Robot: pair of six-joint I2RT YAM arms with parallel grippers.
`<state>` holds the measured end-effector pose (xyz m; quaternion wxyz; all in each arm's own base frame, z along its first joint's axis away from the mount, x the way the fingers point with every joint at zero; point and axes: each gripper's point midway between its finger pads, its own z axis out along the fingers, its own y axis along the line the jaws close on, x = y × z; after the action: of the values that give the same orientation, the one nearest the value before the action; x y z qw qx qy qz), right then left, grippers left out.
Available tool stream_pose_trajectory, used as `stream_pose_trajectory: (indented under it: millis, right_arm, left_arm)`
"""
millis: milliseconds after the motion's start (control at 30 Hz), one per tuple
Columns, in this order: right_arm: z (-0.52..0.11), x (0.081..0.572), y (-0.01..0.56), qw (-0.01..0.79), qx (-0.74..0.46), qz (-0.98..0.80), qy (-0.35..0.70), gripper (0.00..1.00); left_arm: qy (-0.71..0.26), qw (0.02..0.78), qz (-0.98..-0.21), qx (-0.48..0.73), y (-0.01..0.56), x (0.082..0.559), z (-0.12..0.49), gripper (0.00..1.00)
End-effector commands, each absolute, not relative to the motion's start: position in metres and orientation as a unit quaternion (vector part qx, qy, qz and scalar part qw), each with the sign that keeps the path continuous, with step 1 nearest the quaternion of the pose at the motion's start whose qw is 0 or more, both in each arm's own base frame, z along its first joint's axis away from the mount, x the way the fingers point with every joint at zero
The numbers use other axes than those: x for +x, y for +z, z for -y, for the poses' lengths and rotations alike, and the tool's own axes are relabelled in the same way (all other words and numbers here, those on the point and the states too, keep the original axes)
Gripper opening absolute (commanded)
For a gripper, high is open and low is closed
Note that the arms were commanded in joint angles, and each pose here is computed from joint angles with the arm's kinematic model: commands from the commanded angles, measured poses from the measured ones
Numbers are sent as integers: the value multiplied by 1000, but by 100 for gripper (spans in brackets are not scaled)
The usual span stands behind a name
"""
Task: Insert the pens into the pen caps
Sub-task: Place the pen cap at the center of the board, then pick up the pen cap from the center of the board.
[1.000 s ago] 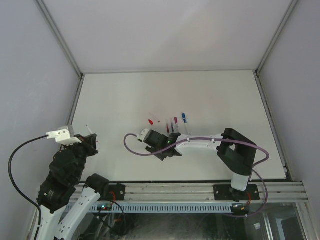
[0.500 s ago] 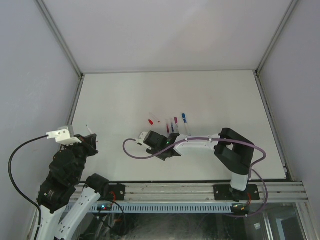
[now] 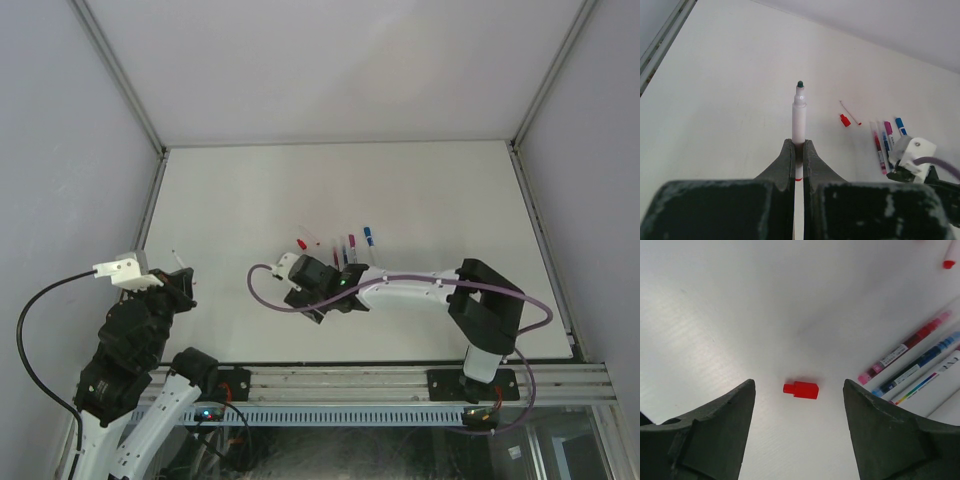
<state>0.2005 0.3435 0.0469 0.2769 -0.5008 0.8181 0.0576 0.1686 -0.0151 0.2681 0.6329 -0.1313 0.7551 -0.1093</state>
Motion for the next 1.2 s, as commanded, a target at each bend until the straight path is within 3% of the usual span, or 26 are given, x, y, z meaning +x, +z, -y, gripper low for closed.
stream_pose_trajectory:
  millis: [0, 333, 500, 667, 1167]
  right_arm:
    - [-365, 212, 96, 352, -425, -827, 109, 72]
    - [-348, 227, 126, 401, -138, -897, 124, 78]
    - [-346, 215, 113, 347, 31, -924, 158, 76]
    - [-330, 198, 87, 283, 156, -940, 108, 73]
    - [-327, 203, 60, 225, 188, -956, -28, 65]
  left_arm:
    - [-122, 649, -739, -132, 286, 169, 16, 0]
    - [-121, 650, -739, -131, 286, 170, 17, 0]
    - [-120, 649, -739, -131, 286, 170, 17, 0]
    - [-122, 651, -738, -131, 286, 170, 17, 0]
    - [-120, 651, -738, -131, 285, 170, 16, 0]
